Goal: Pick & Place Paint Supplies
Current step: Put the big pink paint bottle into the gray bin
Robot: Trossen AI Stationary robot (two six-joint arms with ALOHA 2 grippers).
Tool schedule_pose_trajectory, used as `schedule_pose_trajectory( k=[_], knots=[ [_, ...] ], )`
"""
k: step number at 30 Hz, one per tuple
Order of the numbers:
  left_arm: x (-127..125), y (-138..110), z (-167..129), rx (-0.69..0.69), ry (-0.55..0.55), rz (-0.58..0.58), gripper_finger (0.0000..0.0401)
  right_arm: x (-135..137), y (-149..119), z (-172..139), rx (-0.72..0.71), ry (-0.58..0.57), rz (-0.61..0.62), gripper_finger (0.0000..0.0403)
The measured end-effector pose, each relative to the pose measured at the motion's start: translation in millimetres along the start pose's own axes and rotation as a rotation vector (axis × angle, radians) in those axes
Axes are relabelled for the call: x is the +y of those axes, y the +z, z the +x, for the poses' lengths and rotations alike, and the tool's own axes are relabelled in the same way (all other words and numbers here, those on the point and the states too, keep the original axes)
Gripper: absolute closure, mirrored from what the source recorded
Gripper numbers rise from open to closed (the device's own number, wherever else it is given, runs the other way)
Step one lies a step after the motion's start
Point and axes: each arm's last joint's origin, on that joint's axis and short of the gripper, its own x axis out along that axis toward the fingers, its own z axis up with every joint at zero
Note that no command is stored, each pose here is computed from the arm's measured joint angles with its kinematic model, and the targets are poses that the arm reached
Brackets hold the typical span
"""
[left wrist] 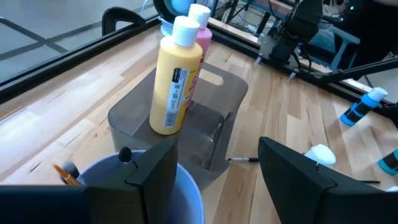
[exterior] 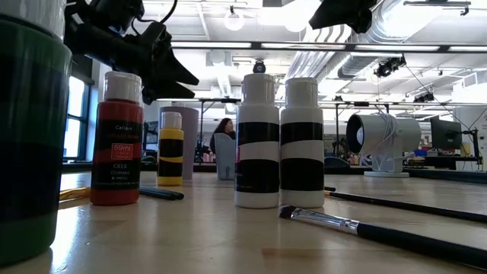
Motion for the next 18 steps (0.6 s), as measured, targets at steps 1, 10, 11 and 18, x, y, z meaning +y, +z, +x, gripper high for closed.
schedule_pose_trajectory(
  k=[1,10,11,18],
  knots=[
    [0,1,0,-0.010,-0.003,0.000,0.0181,0,0,0,0.000,0.000,0.000,0.0355],
    [-2,14,-19,-0.099,0.049,0.150,0.0181,0,0,0,0.000,0.000,0.008,0.0355],
    [-2,15,-24,-0.095,0.061,0.163,0.0181,0,0,0,0.000,0.000,0.009,0.0355],
    [1,6,-56,-0.109,0.106,0.175,0.0181,0,2,0,-0.015,0.005,0.016,0.0355]
  ],
)
